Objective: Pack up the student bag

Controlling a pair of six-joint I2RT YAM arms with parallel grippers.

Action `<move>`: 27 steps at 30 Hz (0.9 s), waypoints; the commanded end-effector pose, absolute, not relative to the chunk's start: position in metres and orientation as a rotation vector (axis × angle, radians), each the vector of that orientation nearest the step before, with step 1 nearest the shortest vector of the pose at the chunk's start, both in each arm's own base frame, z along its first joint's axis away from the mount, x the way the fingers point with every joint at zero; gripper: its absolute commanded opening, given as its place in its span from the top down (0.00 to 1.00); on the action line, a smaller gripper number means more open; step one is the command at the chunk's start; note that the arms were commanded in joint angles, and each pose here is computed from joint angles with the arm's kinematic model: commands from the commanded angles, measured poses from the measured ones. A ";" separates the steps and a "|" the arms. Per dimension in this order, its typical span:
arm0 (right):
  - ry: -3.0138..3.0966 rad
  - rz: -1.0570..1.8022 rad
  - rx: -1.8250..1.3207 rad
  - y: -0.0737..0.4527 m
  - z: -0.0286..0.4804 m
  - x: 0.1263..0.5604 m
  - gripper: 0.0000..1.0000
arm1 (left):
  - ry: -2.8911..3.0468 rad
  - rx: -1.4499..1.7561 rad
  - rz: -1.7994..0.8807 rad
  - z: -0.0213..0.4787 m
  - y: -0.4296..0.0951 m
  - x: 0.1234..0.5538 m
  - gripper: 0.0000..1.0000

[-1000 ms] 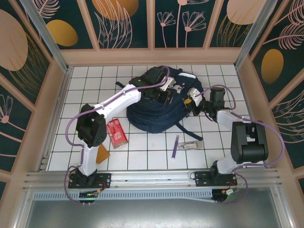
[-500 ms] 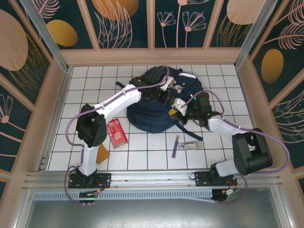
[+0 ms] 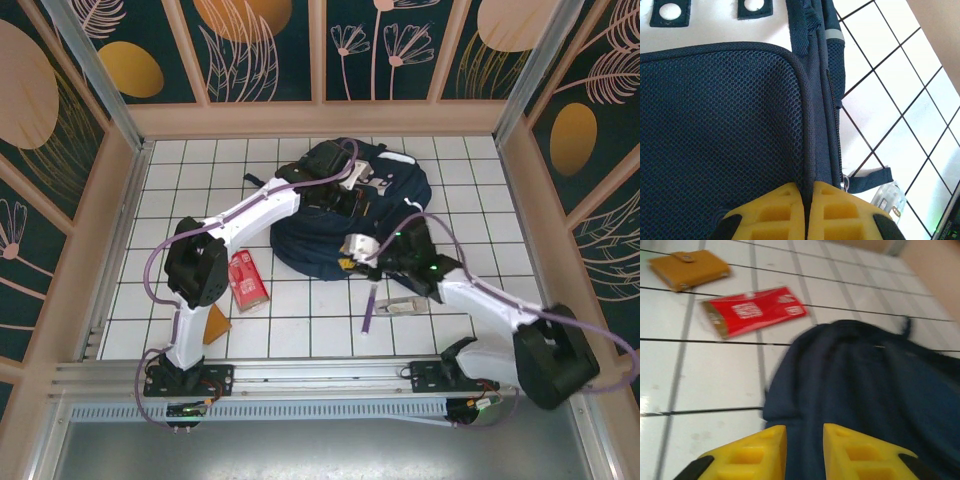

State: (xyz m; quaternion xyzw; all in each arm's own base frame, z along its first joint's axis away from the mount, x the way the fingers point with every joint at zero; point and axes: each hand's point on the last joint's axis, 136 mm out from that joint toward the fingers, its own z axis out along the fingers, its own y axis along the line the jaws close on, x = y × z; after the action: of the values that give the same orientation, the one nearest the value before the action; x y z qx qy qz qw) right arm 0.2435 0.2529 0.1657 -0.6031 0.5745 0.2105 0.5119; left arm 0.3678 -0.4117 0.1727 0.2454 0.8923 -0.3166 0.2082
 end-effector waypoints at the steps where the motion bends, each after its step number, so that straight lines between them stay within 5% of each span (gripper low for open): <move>1: 1.320 0.298 -1.396 0.209 0.185 0.263 0.68 | 2.305 0.766 -0.981 0.216 -0.427 0.368 1.00; 4: 1.297 0.132 -1.326 0.178 0.196 0.285 0.57 | 2.302 0.786 -1.014 0.219 -0.427 0.362 1.00; 8: 1.350 0.046 -1.370 0.162 0.189 0.312 0.55 | 2.292 0.813 -1.036 0.223 -0.427 0.356 1.00; 27: 1.263 -0.077 -1.591 0.160 0.159 0.359 0.57 | 2.269 0.951 -1.067 0.224 -0.424 0.336 1.00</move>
State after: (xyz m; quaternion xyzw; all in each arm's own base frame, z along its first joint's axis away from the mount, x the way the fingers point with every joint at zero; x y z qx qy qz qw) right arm 0.3522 0.1503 0.1501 -0.6489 0.5633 -0.0146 0.5112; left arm 0.3504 -0.4145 0.1746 0.3016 0.8704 -0.3372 0.1942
